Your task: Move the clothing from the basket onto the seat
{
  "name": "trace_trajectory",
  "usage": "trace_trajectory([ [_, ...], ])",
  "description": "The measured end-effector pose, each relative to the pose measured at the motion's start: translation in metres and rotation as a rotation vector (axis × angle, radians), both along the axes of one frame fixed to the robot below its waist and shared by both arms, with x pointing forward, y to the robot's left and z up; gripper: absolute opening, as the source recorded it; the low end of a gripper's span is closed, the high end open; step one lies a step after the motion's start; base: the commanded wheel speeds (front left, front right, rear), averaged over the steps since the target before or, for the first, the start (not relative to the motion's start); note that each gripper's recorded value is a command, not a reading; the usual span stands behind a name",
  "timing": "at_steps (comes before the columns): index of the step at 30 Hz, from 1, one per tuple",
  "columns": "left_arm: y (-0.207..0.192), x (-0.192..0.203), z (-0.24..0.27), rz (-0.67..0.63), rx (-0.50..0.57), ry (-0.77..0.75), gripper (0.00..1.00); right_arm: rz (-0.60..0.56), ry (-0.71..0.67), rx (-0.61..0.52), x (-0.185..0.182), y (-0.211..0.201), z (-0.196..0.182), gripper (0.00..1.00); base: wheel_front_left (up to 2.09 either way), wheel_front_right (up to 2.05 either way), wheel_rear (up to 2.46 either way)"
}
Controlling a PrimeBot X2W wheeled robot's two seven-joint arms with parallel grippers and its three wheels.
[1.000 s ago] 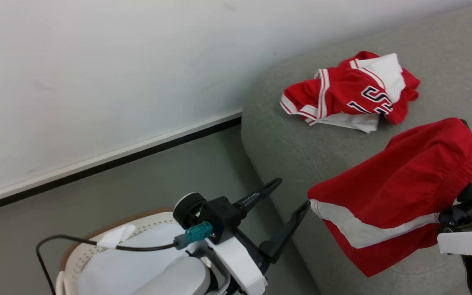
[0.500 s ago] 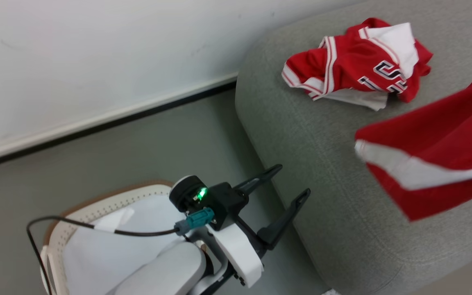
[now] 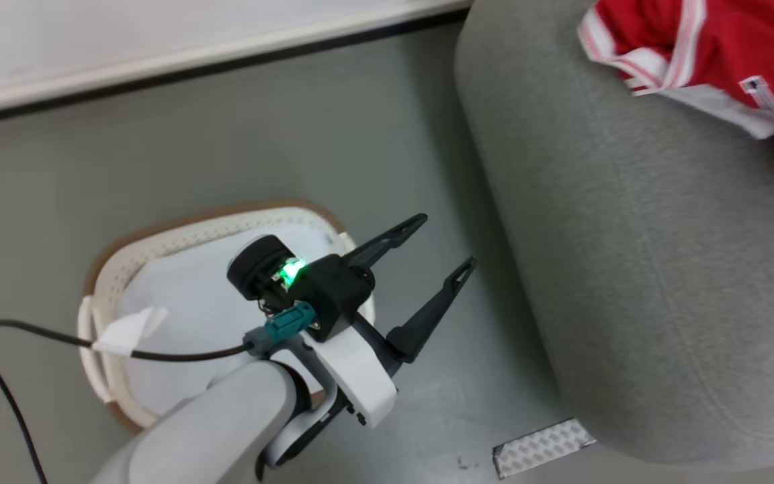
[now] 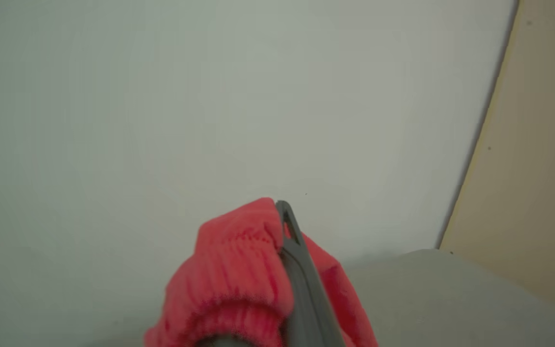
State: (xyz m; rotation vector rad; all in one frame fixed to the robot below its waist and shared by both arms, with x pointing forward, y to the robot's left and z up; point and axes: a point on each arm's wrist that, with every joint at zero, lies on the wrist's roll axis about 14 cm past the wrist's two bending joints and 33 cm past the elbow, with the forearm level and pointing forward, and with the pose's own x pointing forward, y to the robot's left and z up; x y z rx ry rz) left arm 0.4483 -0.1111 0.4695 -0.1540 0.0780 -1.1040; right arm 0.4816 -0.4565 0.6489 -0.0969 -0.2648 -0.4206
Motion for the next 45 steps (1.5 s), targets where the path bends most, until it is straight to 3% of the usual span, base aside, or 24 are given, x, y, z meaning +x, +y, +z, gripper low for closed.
trace_trajectory([
  [6,0.023,0.013,-0.019,0.078,0.011,0.038,1.00,0.007,0.370,0.047,0.052,0.003,-0.100,0.00,0.00,0.00,0.00],
  [12,0.039,0.021,-0.031,0.128,0.018,0.058,1.00,-0.011,0.706,0.156,0.055,0.008,-0.188,0.00,0.00,0.00,0.00],
  [13,0.040,0.022,-0.032,0.136,0.021,0.058,1.00,-0.004,0.727,0.169,0.056,0.012,-0.194,0.10,0.00,0.00,0.00],
  [14,0.041,0.022,-0.032,0.139,0.023,0.057,1.00,0.001,0.746,0.175,0.056,0.015,-0.197,0.37,0.00,0.00,0.00],
  [15,0.041,0.022,-0.031,0.140,0.024,0.054,1.00,0.006,0.766,0.178,0.054,0.017,-0.200,0.84,0.00,0.00,0.00],
  [16,0.041,0.023,-0.030,0.142,0.025,0.051,1.00,0.009,0.788,0.189,0.052,0.019,-0.204,1.00,0.00,0.00,0.00],
  [27,0.039,0.011,-0.001,0.152,0.001,0.008,1.00,0.070,0.953,0.217,0.006,0.038,-0.205,1.00,0.00,0.00,0.00],
  [31,0.043,0.005,0.019,0.182,-0.017,-0.021,1.00,0.115,0.954,0.175,-0.010,0.044,-0.177,1.00,0.00,0.00,0.00],
  [39,0.063,-0.005,0.068,0.279,-0.058,-0.104,1.00,0.217,0.822,0.059,-0.040,0.060,-0.094,1.00,0.00,0.00,0.00],
  [45,0.103,-0.001,0.097,0.434,-0.082,-0.161,1.00,0.374,0.590,-0.023,-0.045,0.108,-0.024,1.00,0.00,0.00,0.00],
])
